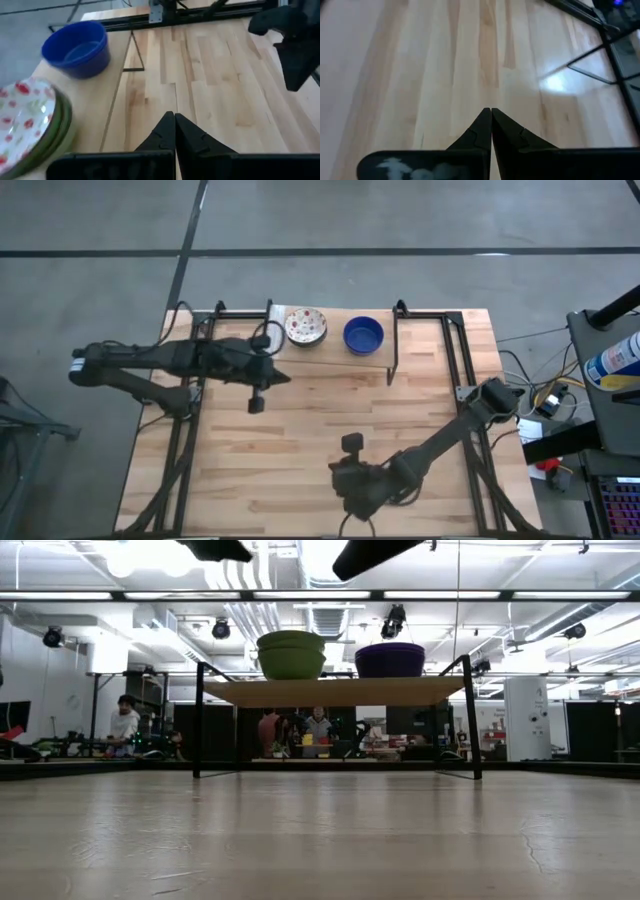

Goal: Pick & Place Mini bowls
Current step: Return to home position

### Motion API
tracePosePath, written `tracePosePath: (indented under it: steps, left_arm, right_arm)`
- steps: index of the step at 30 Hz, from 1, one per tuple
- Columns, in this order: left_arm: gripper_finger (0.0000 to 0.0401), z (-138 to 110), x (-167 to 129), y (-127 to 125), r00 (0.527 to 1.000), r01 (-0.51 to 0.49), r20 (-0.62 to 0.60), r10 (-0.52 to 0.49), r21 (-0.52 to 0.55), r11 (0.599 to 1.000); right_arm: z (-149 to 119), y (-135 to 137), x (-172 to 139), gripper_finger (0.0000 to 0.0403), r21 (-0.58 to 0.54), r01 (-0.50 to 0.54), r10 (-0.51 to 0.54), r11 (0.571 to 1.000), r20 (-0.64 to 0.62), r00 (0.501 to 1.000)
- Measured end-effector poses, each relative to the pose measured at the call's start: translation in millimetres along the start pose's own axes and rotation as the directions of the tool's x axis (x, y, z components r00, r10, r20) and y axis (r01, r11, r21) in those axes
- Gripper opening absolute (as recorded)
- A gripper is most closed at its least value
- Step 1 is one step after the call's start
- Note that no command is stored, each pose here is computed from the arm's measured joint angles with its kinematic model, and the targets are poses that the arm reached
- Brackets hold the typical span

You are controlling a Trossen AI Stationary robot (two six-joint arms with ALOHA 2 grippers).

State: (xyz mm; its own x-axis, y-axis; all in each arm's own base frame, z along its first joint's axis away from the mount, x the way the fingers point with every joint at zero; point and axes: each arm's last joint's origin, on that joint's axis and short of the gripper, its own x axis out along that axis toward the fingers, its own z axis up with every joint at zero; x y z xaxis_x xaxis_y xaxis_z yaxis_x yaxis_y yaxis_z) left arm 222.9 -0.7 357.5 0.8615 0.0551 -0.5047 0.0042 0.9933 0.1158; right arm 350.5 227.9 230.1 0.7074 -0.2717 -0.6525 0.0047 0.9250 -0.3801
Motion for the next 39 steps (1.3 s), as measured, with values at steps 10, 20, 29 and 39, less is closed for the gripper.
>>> tracePosePath:
  steps: [10,20,29,39]
  left_arm:
    - [0.0000,-54,-8,-14,0.942,0.248,0.244,-0.230,-0.044,0.968]
    - [0.0000,-112,8,-20,0.889,0.253,0.405,-0.212,-0.050,0.966]
    - [0.0000,-149,0,-21,0.882,0.256,0.424,-0.206,-0.064,0.965]
    - [0.0000,-178,-18,-20,0.849,0.250,0.497,-0.180,-0.076,0.965]
  right_arm:
    - [-39,-49,-33,0.0008,0.146,-0.160,0.105,0.976,0.329,0.938]
    - [-94,-85,-46,0.0008,0.188,-0.270,0.139,0.944,0.515,0.846]
    - [-132,-106,-54,0.0008,0.203,-0.261,0.117,0.944,0.533,0.838]
    - [-168,-122,-72,0.0008,0.165,-0.322,0.132,0.932,0.672,0.728]
